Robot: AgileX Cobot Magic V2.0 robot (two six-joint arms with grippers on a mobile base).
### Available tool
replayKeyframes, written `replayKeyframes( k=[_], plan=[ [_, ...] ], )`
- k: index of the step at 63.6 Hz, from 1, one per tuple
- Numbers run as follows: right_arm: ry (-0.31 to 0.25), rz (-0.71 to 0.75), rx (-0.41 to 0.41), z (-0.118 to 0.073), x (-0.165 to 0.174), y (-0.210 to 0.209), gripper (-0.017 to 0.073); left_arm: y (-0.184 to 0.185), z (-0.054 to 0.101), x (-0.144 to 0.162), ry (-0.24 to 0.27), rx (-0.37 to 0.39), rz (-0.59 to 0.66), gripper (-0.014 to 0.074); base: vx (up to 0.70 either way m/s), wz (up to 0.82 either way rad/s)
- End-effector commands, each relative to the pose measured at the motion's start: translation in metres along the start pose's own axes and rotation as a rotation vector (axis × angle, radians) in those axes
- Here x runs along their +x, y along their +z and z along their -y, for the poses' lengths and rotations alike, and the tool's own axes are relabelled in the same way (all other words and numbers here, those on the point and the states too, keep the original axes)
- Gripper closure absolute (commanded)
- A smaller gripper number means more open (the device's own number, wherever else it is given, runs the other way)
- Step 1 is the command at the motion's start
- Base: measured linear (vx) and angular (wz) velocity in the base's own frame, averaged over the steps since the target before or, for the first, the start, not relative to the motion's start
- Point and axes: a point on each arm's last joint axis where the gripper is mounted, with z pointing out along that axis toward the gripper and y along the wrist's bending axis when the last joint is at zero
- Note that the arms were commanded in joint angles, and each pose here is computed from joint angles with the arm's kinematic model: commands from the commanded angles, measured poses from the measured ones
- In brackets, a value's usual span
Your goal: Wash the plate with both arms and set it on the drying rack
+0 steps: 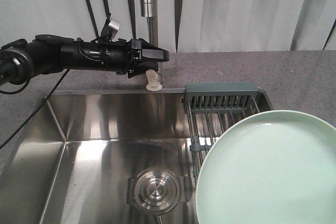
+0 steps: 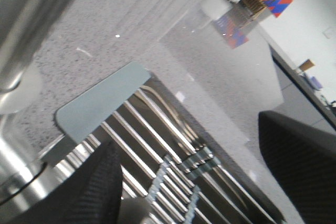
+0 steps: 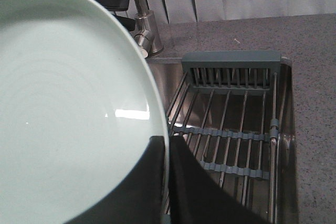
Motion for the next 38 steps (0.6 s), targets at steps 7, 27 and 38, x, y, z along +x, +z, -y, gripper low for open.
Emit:
replayKeyframes(
  k=[7, 27, 38],
  plan=[
    [0.002, 0.096, 0.001, -0.002, -0.015, -0.003, 0.0564, -0.037, 0.048, -0.032, 0.012, 0.103, 0.06, 0.0164, 0.0, 0.0],
    [0.002, 0.096, 0.001, -0.002, -0.015, -0.003, 0.0564, -0.096, 0.035, -0.036, -0.075, -0.188, -0.053, 0.0571, 0.0, 0.0],
    [0.002, 0.096, 0.001, -0.002, -0.015, -0.003, 0.0564, -0.127, 0.066, -0.037, 0.036, -0.386, -0.095, 0.0601, 0.0, 0.0]
  ],
)
